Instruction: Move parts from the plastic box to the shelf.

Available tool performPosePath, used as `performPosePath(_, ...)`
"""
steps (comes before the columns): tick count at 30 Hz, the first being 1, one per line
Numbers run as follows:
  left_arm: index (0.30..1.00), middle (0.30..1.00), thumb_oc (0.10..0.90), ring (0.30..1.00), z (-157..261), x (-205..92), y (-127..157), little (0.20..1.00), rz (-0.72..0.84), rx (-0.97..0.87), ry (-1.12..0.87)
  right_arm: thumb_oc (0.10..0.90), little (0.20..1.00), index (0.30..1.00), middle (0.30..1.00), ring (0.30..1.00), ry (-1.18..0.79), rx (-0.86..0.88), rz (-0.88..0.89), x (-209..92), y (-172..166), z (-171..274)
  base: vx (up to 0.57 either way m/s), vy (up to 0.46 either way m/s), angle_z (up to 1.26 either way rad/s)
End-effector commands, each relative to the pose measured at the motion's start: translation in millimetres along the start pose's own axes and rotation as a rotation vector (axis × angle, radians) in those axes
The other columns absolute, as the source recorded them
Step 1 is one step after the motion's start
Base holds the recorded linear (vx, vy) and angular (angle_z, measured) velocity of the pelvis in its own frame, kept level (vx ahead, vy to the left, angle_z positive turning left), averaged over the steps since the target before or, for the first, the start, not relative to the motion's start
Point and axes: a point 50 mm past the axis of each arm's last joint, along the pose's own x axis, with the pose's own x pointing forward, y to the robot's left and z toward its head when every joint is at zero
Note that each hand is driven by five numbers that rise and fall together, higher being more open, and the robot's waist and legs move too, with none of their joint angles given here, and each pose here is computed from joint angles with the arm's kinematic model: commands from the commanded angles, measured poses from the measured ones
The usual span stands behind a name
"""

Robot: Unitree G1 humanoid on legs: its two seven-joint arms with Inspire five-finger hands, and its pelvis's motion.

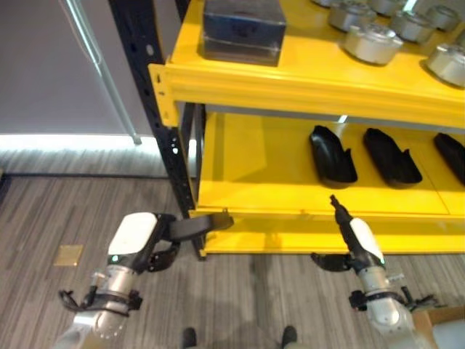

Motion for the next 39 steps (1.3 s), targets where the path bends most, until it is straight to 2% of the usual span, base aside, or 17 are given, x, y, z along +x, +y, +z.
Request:
performPosePath(1, 0.300, 0.300, 0.400, 0.300, 28, 18, 42, 0.300, 0.281, -0.061, -0.158, 0.900, 1.000, 1.000, 1.000, 1.000, -0.168, -0.110, -0.093, 18, -37, 22, 0.01, 0.006, -0.12)
performPosePath(9, 0.300, 0.300, 0.400, 0.300, 44, 24, 44, 0.300, 0.202, -0.070, -0.270, 0.900, 1.000, 1.000, 1.000, 1.000, -0.165, -0.125, -0.084, 18, -39, 20, 0.00, 0.002, -0.06)
performPosePath(14, 0.300, 0.300, 0.400, 0.300, 70, 28, 57, 0.300, 0.141, -0.101, -0.442, 0.900, 1.000, 1.000, 1.000, 1.000, -0.164, -0.117, -0.063, 16, -38, 18, -0.01, 0.039, -0.06)
performPosePath(18, 0.300, 0.300, 0.400, 0.300, 86, 30, 72, 0.300, 0.169, -0.214, -0.518, 0.900, 1.000, 1.000, 1.000, 1.000, -0.148, -0.109, -0.048, 14, -36, 16, 0.00, 0.034, -0.07)
performPosePath(19, 0.300, 0.300, 0.400, 0.300, 92, 32, 78, 0.300, 0.204, -0.338, -0.527, 0.900, 1.000, 1.000, 1.000, 1.000, -0.127, -0.105, -0.048, 12, -35, 12, 0.01, 0.037, -0.18)
performPosePath(24, 0.300, 0.300, 0.400, 0.300, 115, 39, 100, 0.300, 0.271, -0.555, -0.651, 0.900, 1.000, 1.000, 1.000, 1.000, -0.097, -0.085, -0.029, 11, -30, 9, 0.01, 0.027, -0.07)
performPosePath(28, 0.300, 0.300, 0.400, 0.300, 128, 42, 110, 0.300, 0.327, -0.633, -0.726, 0.900, 1.000, 1.000, 1.000, 1.000, -0.086, -0.079, -0.034, 10, -29, 8, 0.02, 0.015, -0.04)
performPosePath(32, 0.300, 0.300, 0.400, 0.300, 129, 45, 110, 0.300, 0.360, -0.603, -0.717, 0.900, 1.000, 1.000, 1.000, 1.000, -0.081, -0.078, -0.038, 10, -29, 7, 0.01, 0.005, -0.13)
performPosePath(35, 0.300, 0.300, 0.400, 0.300, 119, 50, 105, 0.300, 0.407, -0.471, -0.645, 0.900, 1.000, 1.000, 1.000, 1.000, -0.080, -0.078, -0.033, 10, -27, 7, 0.00, 0.000, 0.00)
performPosePath(36, 0.300, 0.300, 0.400, 0.300, 111, 53, 99, 0.300, 0.409, -0.356, -0.596, 0.900, 1.000, 1.000, 1.000, 1.000, -0.075, -0.081, -0.030, 10, -26, 5, 0.00, 0.000, 0.00)
performPosePath(39, 0.300, 0.300, 0.400, 0.300, 98, 59, 90, 0.300, 0.410, -0.166, -0.531, 0.900, 1.000, 1.000, 1.000, 1.000, -0.079, -0.090, -0.036, 11, -27, 5, 0.00, 0.000, 0.00)
